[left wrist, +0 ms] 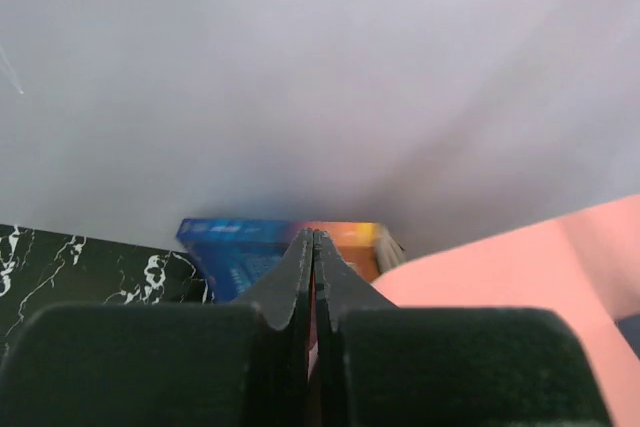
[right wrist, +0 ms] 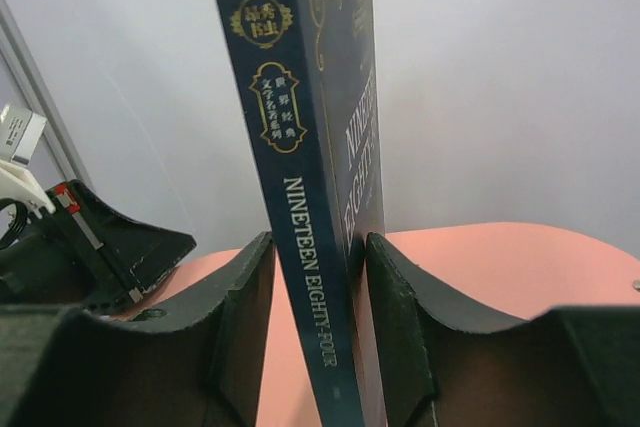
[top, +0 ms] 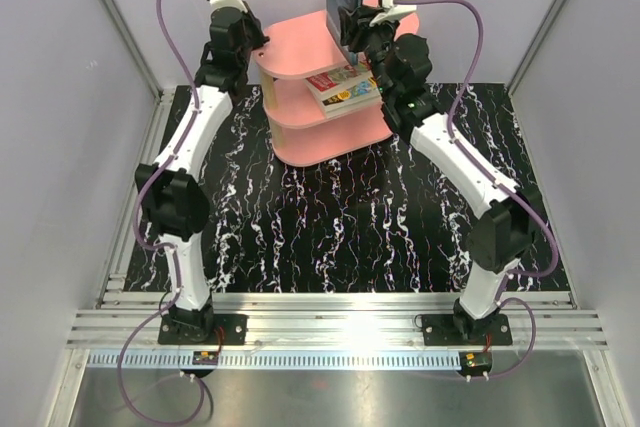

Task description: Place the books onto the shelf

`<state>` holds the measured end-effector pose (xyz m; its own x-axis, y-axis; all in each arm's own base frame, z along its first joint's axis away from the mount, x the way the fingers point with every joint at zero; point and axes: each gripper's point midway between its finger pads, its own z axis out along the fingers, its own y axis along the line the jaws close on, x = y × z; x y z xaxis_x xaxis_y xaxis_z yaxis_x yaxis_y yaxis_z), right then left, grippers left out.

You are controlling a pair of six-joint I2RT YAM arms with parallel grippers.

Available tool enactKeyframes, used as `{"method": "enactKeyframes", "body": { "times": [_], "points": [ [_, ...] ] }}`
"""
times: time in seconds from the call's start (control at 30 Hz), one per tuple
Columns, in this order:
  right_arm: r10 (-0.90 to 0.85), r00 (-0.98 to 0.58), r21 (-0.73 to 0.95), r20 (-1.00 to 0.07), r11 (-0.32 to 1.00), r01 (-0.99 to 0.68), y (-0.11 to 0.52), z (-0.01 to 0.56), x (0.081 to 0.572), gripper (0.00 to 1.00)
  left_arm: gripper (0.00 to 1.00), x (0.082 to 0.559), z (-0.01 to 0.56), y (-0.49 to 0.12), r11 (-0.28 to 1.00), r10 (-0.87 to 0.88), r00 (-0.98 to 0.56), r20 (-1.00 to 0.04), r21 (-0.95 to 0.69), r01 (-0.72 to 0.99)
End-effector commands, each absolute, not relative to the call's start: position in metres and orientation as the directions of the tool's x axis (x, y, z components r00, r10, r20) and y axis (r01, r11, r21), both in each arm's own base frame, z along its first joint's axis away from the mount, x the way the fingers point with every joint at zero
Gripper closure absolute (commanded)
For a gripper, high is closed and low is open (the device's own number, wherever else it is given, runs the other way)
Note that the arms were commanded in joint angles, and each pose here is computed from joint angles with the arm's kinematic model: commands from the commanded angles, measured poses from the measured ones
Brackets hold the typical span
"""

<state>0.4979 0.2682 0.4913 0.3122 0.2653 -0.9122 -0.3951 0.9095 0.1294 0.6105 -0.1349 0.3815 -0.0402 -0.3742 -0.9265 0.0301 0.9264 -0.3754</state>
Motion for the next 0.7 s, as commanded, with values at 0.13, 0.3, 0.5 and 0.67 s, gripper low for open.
{"method": "enactKeyframes", "body": {
  "times": [0.13, 0.3, 0.5, 0.67],
  "points": [
    [0.285, 0.295, 0.13, -0.912, 0.883, -0.451, 0.294, 0.499, 0.498, 0.08, 0.51, 0.589, 0.371, -0.13, 0.944, -0.321, -0.092, -0.943, -0.326, 0.05],
    [0.273, 0.285, 0.133, -0.919, 0.893, -0.43, 0.292, 0.485, 0.495, 0.0, 0.27, 0.575, 0.377, -0.12, 0.942, -0.332, -0.061, -0.941, -0.334, 0.035],
    [0.275, 0.302, 0.146, -0.913, 0.91, -0.387, 0.276, 0.493, 0.486, 0.0, 0.26, 0.565, 0.391, -0.121, 0.942, -0.327, -0.069, -0.942, -0.331, 0.058],
    [0.283, 0.32, 0.174, -0.904, 0.928, -0.329, 0.261, 0.5, 0.486, 0.0, 0.26, 0.55, 0.407, -0.121, 0.937, -0.338, -0.046, -0.94, -0.34, 0.078]
  ]
}}
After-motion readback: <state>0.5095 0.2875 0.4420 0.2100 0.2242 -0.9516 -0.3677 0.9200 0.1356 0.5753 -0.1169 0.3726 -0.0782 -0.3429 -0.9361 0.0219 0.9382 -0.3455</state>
